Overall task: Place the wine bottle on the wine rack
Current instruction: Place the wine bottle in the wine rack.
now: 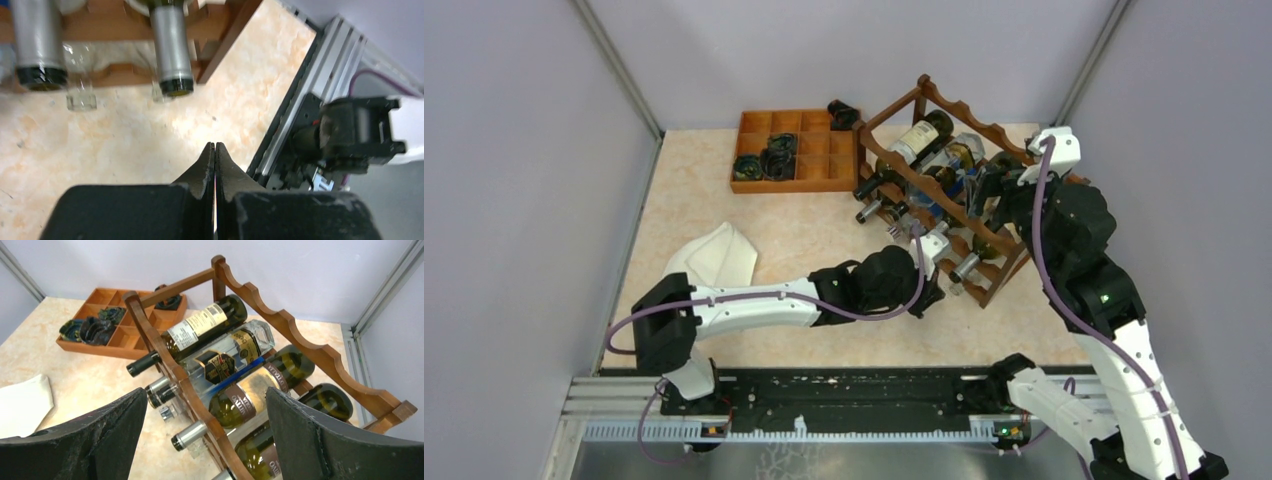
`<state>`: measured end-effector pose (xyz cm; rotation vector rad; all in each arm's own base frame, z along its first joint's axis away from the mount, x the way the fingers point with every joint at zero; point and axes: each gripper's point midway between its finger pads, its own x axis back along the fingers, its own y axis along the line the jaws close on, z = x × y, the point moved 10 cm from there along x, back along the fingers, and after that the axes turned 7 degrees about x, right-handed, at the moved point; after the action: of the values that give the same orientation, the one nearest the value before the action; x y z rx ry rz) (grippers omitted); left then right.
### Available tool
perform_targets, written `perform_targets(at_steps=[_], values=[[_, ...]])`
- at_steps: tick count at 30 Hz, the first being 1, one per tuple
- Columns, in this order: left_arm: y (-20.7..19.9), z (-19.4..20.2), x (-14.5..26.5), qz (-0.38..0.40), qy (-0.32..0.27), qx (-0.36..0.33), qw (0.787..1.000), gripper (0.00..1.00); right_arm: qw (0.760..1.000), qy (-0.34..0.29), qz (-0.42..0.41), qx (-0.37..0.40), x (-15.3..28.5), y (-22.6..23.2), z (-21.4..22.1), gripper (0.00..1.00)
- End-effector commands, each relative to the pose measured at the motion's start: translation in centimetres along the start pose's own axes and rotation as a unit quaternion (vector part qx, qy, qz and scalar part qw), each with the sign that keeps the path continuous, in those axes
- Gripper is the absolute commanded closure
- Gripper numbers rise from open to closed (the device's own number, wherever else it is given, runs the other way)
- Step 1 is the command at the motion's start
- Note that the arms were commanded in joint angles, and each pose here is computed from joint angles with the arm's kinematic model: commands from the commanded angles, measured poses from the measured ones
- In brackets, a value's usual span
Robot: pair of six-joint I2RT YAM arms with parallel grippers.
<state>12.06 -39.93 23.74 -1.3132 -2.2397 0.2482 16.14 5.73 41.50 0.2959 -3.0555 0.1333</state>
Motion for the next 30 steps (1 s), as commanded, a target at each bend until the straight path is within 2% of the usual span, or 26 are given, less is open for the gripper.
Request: perform_targets(at_steps=[1, 6, 11, 20, 27, 30], values=[[0.5, 2.6, -0.5, 0.011, 0.061, 0.001, 0.998, 1.00, 1.000, -0.022, -0.003, -0.002, -0.3, 0.1, -0.4, 0.13], [1.1, 4.0, -3.7, -0.021, 0.110, 0.003, 0.994, 1.00, 1.000, -0.018, -0.001, 0.000, -0.4, 0.1, -0.2, 0.13], [1.5, 2.9, -5.6, -0.039, 0.082, 0.002, 0.996, 1.00, 1.000, -0.020, 0.004, 0.003, -0.3, 0.0, -0.2, 0.12], [2.6, 0.8, -8.0, -0.050, 0.069, -0.005, 0.996, 1.00, 1.000, -0.024, 0.002, 0.004, -0.2, 0.0, -0.4, 0.12], [2.5, 0.6, -7.8, -0.026, 0.077, -0.008, 0.997, 1.00, 1.000, -0.023, -0.003, 0.007, 0.0, 0.0, -0.5, 0.12], [2.1, 1.4, -6.1, 0.024, 0.111, -0.018, 0.993, 0.90, 1.000, -0.015, -0.017, 0.015, -0.1, 0.2, -0.3, 0.12]])
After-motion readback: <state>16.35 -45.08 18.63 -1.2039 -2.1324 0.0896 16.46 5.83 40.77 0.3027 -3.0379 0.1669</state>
